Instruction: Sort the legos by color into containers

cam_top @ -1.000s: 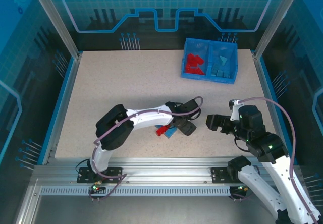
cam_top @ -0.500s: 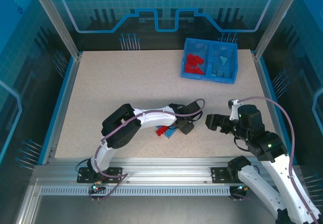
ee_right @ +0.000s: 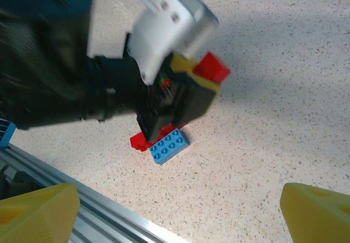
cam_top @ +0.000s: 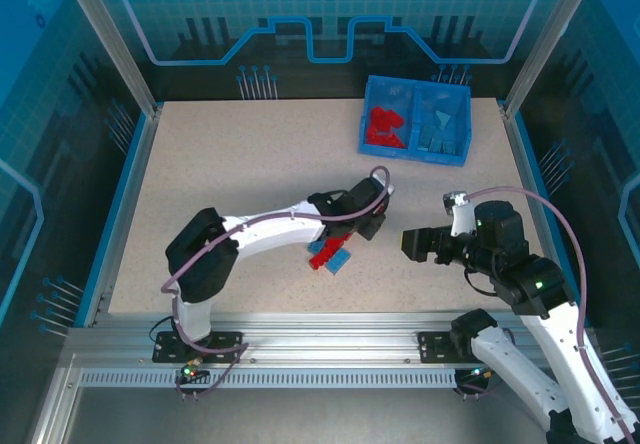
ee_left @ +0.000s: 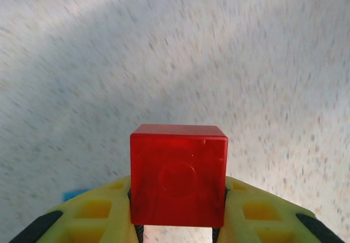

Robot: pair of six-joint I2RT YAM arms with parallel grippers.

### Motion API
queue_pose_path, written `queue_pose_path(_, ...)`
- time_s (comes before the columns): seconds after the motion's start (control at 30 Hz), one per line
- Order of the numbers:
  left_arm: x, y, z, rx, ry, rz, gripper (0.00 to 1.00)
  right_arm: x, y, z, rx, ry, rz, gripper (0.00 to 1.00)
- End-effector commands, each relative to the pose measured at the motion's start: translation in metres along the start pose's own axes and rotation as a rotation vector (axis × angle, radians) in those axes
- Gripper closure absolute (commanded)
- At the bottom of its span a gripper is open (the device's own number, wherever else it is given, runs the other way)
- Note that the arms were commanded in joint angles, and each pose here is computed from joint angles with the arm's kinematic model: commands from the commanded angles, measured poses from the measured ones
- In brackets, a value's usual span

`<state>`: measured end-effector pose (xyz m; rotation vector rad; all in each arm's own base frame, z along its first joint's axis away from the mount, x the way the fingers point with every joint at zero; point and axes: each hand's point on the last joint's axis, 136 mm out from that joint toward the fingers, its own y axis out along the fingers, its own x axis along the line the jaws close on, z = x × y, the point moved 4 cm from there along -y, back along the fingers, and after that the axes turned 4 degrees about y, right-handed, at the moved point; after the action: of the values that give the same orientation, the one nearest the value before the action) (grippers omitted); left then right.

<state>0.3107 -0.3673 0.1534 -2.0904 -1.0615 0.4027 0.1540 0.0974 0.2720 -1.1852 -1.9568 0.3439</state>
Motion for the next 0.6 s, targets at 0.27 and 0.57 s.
queue_pose_path(0.27, 0.095, 0.048, -0.115, -0.206, -0.122, -0.162, 0.76, 0.004, -0.005, -0.012, -0.063, 0.025, -0.004, 0.03)
queue_pose_path(0.57, 0.125, 0.092, -0.187, -0.417, -0.035, -0.192, 0.75, 0.004, -0.005, -0.014, -0.059, 0.021, 0.006, 0.03)
